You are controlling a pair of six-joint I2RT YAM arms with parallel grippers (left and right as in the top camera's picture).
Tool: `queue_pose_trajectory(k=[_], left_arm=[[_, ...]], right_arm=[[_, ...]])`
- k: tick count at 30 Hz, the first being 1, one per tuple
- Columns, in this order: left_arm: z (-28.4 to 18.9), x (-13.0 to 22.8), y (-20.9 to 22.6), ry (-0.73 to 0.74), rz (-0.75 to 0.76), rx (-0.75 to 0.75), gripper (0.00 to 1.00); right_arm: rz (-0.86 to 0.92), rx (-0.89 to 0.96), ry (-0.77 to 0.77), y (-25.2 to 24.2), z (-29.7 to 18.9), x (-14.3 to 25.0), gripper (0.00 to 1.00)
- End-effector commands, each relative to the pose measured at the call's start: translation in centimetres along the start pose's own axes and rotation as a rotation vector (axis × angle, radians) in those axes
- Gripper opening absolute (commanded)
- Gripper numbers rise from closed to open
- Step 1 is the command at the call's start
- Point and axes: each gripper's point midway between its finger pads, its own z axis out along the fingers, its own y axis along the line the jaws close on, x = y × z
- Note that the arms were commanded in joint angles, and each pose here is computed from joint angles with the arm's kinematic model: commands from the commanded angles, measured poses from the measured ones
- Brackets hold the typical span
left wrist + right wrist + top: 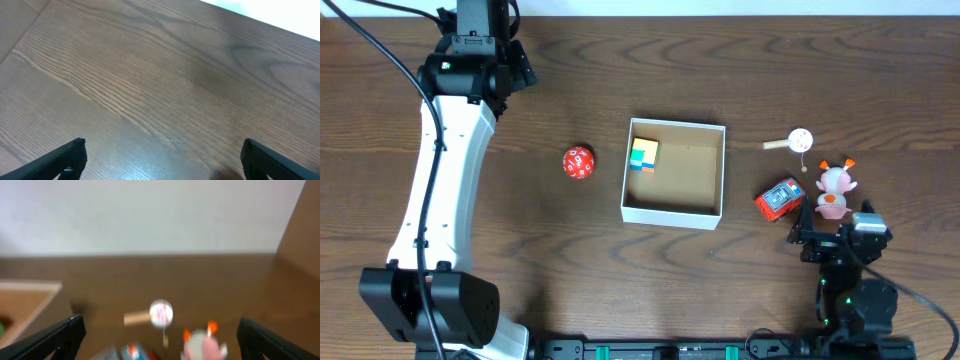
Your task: Pack container
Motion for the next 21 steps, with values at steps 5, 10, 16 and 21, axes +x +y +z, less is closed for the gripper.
queue_pose_trajectory(k=[5, 10, 16, 21], left_arm=[[0.6, 0.4, 0.1, 0.015, -0.001, -0.013, 0.98], [0.6, 0.4, 0.1, 0.015, -0.001, -0.013, 0.98], [0.6, 0.4, 0.1, 0.015, -0.001, -0.013, 0.98], [0.6, 0.4, 0.1, 0.015, -0.001, -0.013, 0.98]], right_arm=[[-0.095, -0.032, 0.109, 0.7, 1.7, -5.2, 0.99], [-0.144, -0.192, 0.312, 3.5, 5.4, -6.0, 0.99], [-0.222, -0.332, 0.626, 5.0, 8.1, -4.8, 0.99], [-0.184, -0.373, 0.766, 5.7, 9.7, -4.6, 0.99]])
